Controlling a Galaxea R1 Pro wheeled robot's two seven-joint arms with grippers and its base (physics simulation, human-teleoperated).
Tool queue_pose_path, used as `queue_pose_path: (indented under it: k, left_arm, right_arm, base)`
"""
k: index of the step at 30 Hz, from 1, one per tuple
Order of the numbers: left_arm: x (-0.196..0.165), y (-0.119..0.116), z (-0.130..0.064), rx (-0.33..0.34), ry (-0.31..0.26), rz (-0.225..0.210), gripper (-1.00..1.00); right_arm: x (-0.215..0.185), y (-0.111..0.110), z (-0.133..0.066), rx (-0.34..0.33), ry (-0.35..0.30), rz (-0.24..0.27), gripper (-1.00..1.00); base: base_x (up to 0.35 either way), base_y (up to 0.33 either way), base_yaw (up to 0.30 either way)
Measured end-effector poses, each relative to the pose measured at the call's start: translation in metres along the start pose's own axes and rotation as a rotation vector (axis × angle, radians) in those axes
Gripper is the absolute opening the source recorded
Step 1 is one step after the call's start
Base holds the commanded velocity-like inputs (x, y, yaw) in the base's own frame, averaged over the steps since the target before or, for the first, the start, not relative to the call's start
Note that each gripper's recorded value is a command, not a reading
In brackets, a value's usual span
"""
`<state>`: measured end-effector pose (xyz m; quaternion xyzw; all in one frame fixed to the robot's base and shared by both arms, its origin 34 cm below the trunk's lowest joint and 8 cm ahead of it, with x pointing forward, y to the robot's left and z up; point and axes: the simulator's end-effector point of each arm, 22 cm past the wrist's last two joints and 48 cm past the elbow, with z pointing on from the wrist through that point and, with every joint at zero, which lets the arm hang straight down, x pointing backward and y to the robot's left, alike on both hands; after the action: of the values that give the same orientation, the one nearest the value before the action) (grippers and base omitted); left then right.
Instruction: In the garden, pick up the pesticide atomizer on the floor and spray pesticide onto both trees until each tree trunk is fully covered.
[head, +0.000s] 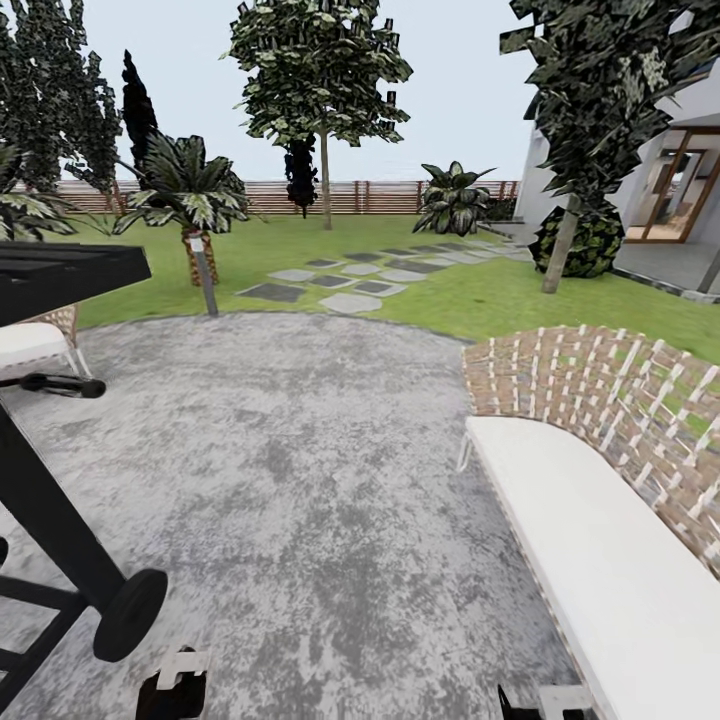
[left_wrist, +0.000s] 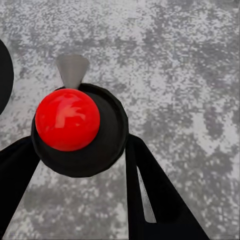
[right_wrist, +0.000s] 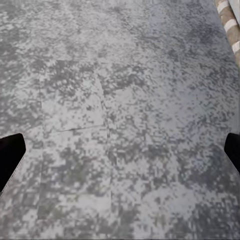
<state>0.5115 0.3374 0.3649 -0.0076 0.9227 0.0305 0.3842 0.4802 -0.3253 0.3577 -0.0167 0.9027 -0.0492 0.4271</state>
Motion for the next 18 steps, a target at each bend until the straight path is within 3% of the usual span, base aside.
queue_pose_path:
  k: [18]
  left_arm:
    - [0.0, -0.0001, 0.0, 0.0, 0.0, 0.0, -1.0]
  right_arm:
    - [0.0006, 0.001, -0.0002, -0.001, 0.001, 0.001, 1.0]
  base:
    - [0.338, 0.0, 0.0]
